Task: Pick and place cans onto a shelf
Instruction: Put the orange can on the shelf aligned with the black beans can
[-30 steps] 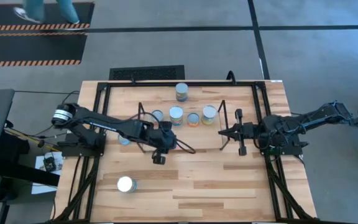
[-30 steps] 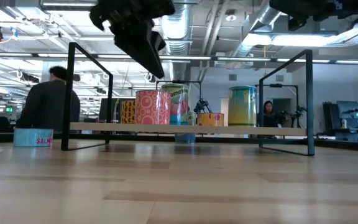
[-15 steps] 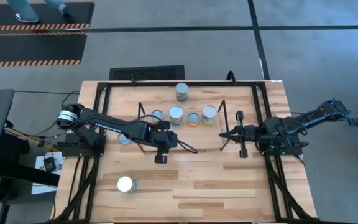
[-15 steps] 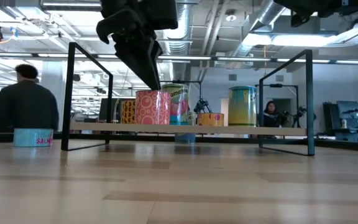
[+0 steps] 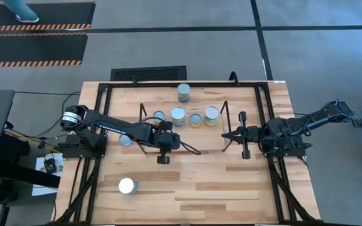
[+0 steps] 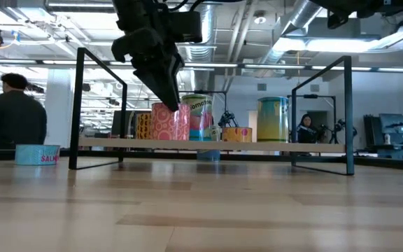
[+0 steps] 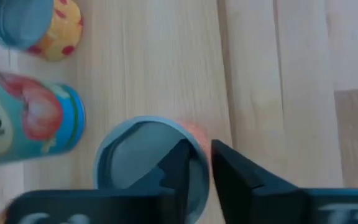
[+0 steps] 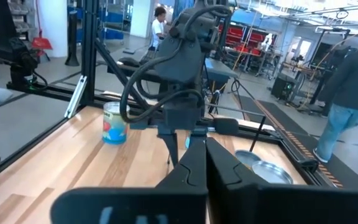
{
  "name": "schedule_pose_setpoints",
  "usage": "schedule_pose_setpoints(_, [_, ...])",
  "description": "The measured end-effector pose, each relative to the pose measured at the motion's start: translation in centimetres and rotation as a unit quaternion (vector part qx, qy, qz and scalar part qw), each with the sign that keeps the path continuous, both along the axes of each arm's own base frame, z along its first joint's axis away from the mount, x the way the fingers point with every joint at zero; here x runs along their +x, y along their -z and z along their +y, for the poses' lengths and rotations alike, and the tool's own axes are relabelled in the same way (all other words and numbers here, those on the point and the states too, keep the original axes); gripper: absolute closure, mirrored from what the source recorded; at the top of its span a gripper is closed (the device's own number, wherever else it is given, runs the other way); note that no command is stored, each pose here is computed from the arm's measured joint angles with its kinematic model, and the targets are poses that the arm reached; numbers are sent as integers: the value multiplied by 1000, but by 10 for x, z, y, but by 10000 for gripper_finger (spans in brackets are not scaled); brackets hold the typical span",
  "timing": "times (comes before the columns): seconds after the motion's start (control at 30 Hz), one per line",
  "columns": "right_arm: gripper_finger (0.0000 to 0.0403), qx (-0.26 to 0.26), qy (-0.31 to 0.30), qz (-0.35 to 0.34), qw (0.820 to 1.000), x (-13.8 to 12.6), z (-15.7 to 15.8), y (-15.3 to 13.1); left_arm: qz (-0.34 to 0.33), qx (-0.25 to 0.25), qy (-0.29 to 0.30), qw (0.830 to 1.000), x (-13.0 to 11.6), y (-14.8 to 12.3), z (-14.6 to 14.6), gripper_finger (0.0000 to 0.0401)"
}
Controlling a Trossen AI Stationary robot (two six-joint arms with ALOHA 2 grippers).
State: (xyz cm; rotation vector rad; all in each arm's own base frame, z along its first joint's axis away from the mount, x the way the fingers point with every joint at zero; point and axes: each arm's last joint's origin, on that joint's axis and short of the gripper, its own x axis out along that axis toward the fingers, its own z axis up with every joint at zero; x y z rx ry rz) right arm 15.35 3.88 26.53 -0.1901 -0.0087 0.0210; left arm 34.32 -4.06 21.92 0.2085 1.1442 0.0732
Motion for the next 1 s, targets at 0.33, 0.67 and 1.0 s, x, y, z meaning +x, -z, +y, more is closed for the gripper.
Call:
schedule_pose_setpoints(0.33, [398,-1,0,2,1000,0,0,0,62,-10,-66,996,-11,-9,4,399])
schedule_pose_setpoints(0.67, [398,-1,0,2,1000,0,0,0,85,2,-135,987,-20,-9,12,400])
schedule_pose_setpoints(1.0, [398,-1,0,2,1000,0,0,0,88,0,-150,985,-21,-9,17,400])
